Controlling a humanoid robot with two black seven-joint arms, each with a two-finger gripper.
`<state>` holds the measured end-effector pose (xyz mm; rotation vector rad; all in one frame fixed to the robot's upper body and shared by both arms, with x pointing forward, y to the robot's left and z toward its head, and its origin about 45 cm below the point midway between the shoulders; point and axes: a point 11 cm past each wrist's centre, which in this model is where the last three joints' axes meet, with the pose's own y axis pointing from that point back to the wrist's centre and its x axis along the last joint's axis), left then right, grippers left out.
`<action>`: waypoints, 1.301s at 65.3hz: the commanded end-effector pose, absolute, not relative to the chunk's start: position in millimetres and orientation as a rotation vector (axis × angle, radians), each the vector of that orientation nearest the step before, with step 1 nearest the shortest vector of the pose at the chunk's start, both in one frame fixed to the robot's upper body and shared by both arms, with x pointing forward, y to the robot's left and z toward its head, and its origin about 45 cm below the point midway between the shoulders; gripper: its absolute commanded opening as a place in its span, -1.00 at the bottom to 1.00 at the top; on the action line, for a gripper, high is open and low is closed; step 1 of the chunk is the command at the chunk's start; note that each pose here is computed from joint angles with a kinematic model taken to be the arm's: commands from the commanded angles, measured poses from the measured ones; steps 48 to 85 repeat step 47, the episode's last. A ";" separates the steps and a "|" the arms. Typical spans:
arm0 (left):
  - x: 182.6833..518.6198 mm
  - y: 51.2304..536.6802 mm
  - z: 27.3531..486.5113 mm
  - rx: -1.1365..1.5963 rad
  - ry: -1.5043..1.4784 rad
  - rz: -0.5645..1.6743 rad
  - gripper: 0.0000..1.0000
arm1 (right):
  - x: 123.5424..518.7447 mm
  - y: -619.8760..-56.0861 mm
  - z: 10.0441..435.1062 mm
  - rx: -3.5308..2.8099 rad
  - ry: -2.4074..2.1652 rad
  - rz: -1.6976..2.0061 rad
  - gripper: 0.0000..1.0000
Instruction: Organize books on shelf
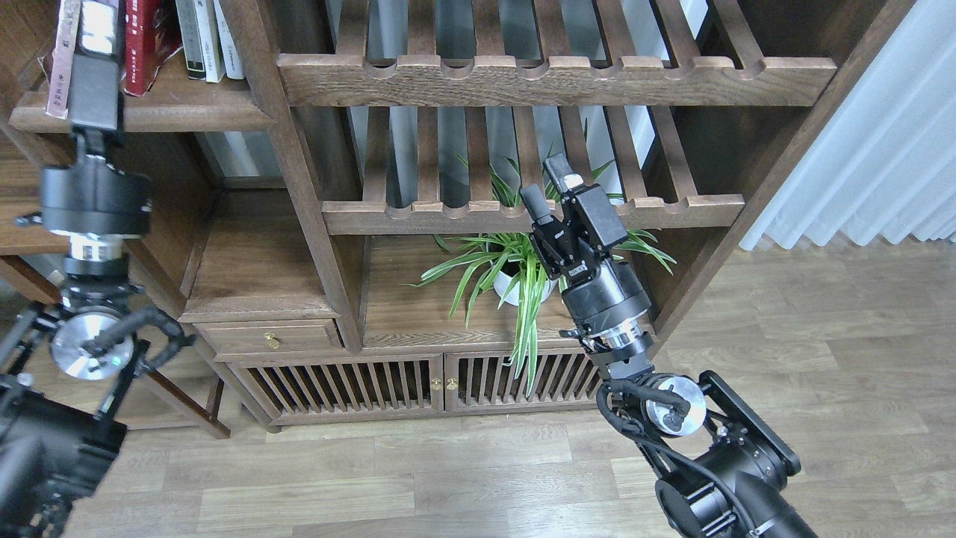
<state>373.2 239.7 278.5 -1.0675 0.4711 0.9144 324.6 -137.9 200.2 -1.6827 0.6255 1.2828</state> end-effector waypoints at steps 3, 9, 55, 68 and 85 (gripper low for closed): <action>364.4 196.5 254.5 -0.994 0.609 0.849 0.99 | 319.5 -126.9 198.2 -1.705 0.604 1.312 0.75; 353.4 179.2 236.0 -0.939 0.668 0.830 0.99 | 314.4 -117.4 195.6 -1.726 0.586 1.340 0.78; 322.0 135.2 201.6 -0.811 0.783 0.754 0.99 | 304.0 -104.7 187.8 -1.754 0.571 1.385 0.81; 322.0 135.2 201.6 -0.811 0.783 0.754 0.99 | 304.0 -104.7 187.8 -1.754 0.571 1.385 0.81; 322.0 135.2 201.6 -0.811 0.783 0.754 0.99 | 304.0 -104.7 187.8 -1.754 0.571 1.385 0.81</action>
